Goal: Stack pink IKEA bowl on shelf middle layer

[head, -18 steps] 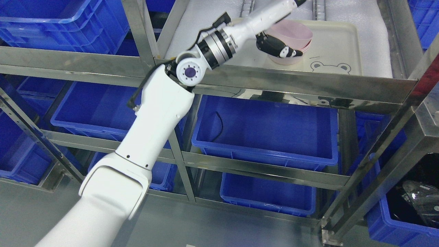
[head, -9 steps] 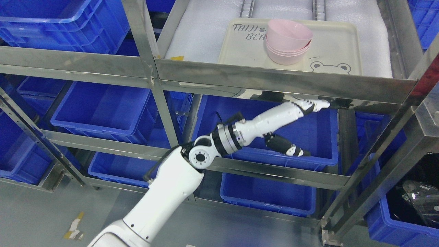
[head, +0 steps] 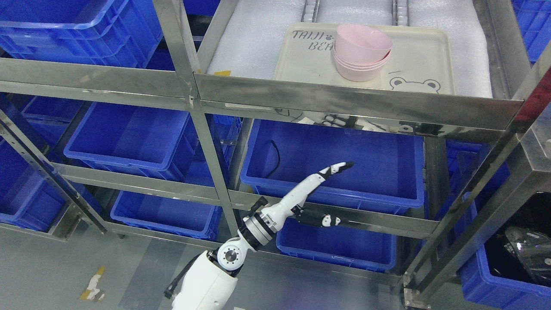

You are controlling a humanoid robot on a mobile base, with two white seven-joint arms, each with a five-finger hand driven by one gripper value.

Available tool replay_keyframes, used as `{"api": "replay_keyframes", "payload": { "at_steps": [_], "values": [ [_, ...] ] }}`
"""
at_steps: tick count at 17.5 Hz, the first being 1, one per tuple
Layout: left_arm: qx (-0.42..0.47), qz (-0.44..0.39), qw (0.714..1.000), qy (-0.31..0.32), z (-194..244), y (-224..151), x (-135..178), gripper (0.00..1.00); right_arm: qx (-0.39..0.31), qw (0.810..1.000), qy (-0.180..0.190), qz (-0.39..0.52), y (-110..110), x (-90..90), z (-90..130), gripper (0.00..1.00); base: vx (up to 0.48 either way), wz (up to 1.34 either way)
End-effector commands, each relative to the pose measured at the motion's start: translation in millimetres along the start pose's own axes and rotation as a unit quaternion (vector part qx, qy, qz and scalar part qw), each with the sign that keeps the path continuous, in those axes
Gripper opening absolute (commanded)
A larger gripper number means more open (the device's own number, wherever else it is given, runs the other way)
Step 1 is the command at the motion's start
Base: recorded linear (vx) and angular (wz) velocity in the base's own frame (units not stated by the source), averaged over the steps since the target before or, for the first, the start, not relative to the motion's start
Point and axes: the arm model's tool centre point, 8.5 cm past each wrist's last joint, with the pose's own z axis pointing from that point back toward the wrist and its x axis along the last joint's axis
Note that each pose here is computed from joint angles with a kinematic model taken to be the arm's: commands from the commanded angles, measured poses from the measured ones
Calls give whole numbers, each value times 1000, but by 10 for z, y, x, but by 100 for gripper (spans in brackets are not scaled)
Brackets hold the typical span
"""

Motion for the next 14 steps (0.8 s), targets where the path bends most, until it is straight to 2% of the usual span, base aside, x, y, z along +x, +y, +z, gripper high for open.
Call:
{"api": "replay_keyframes", "payload": {
  "at_steps": [1,3,8,10,12,14],
  "values": [
    [204,102,967,113,788,768,-481,98,-8,1000,3,1,-100,-99,4,100,0,0],
    [220,115,962,113,772,898,-369,98,-8,1000,3,1,-100,-99,4,100,0,0],
    [260,97,959,53,629,1009,71,100,-8,1000,3,1,-100,-99,4,100,0,0],
    [267,99,958,43,531,877,162,100,-8,1000,3,1,-100,-99,4,100,0,0],
    [238,110,964,35,488,624,246,100,-8,1000,3,1,-100,-99,4,100,0,0],
    [227,118,966,40,516,480,230,100,-8,1000,3,1,-100,-99,4,100,0,0]
  ]
}}
